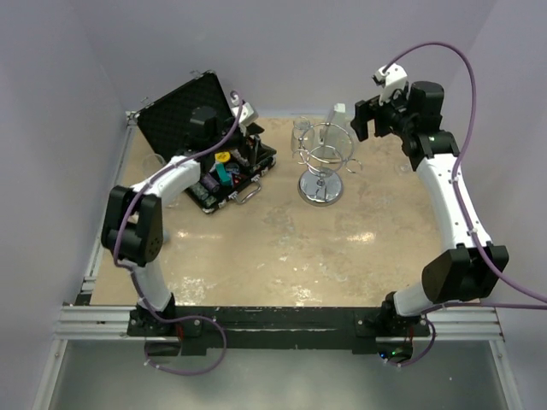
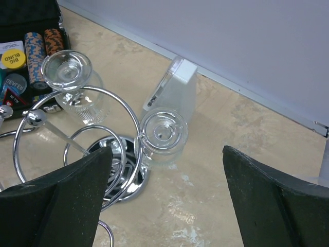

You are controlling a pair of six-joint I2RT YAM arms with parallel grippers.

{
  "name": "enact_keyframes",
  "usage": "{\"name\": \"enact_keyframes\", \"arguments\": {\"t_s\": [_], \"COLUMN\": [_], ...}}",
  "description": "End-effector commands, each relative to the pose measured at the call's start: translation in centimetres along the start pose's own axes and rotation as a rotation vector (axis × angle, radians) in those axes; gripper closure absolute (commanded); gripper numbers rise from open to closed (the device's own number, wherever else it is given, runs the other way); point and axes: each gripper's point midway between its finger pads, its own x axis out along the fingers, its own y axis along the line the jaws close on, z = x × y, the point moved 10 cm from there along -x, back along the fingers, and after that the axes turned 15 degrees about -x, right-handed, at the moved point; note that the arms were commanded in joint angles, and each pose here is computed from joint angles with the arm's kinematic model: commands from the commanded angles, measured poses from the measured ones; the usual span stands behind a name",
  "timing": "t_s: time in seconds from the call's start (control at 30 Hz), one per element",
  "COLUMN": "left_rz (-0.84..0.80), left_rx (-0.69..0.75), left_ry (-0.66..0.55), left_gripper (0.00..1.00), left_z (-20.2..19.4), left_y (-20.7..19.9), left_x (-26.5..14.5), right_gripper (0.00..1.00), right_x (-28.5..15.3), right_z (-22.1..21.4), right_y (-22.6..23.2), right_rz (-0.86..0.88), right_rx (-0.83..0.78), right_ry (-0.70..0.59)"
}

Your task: Take the wine glass off the wine glass rack

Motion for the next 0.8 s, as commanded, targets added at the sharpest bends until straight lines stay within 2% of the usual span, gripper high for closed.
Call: {"name": "enact_keyframes", "arguments": {"t_s": [0.0,0.17,0.53,0.77], "left_rz": [-0.055,-0.099,-0.231,-0.243], "left_rx": [0.085,0.094,0.085,0.078], "left_ry": [-0.128,-0.164,-0.212,-0.233], "left_gripper": [0.08,0.05,0.03,0.1], "left_z": [2.2,0.8,-1.1,-1.8], "left_y": [1.8,3.7,3.4,3.7], "left_x": [3.9,7.3,11.1,13.2], "right_gripper": [0.06,0.04,0.03,0.03], "right_x": [-2.2,-3.0,-2.2,-2.4], "right_z": [1.4,1.2,1.0,1.5], "right_y": [0.4,0.8,0.2,-0.1], "right_rz": [0.018,0.02,0.019,0.008], "right_rx": [-0.028,-0.001,0.01,0.001], "right_ry": [-0.04,-0.026,0.044,0.053]}}
